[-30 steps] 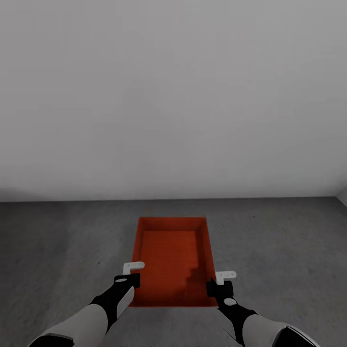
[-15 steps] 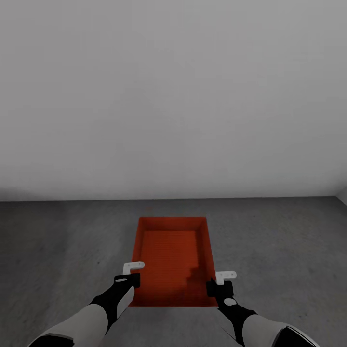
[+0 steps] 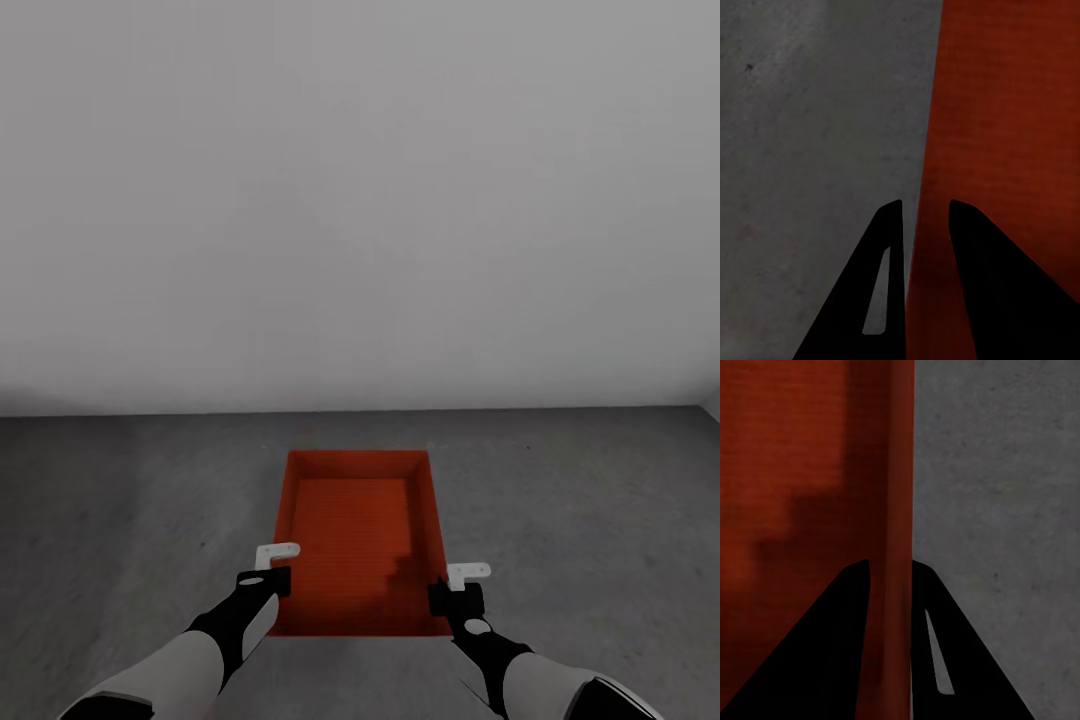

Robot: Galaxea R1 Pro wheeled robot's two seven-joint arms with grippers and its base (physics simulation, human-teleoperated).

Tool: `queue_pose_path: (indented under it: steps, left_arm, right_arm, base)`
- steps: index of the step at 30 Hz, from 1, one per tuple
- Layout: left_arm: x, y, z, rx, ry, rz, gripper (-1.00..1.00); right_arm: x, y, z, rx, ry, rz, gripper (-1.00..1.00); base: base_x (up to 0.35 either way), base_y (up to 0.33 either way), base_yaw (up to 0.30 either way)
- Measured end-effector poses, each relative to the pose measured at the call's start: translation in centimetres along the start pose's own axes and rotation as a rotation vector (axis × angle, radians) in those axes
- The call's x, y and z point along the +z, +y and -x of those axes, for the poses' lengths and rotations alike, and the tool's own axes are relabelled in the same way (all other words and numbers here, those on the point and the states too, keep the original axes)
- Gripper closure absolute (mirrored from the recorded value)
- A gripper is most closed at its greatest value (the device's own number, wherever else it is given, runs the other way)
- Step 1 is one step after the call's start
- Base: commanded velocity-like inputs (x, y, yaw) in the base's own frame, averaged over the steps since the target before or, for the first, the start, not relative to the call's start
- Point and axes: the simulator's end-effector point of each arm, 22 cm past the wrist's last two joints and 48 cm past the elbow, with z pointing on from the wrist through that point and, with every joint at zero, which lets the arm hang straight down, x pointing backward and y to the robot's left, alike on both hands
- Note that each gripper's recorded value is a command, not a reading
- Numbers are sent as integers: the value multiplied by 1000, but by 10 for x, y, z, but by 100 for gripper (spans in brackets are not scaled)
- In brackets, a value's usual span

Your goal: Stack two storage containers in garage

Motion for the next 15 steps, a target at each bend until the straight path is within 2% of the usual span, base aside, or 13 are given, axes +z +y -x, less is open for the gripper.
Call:
queue_pose_path:
  steps: [15]
  left_arm:
    - [20,-2,-7,1,-1,0,100]
  right_arm:
    - [18,1,-11,1,-1,0,100]
  base:
    - [0,0,0]
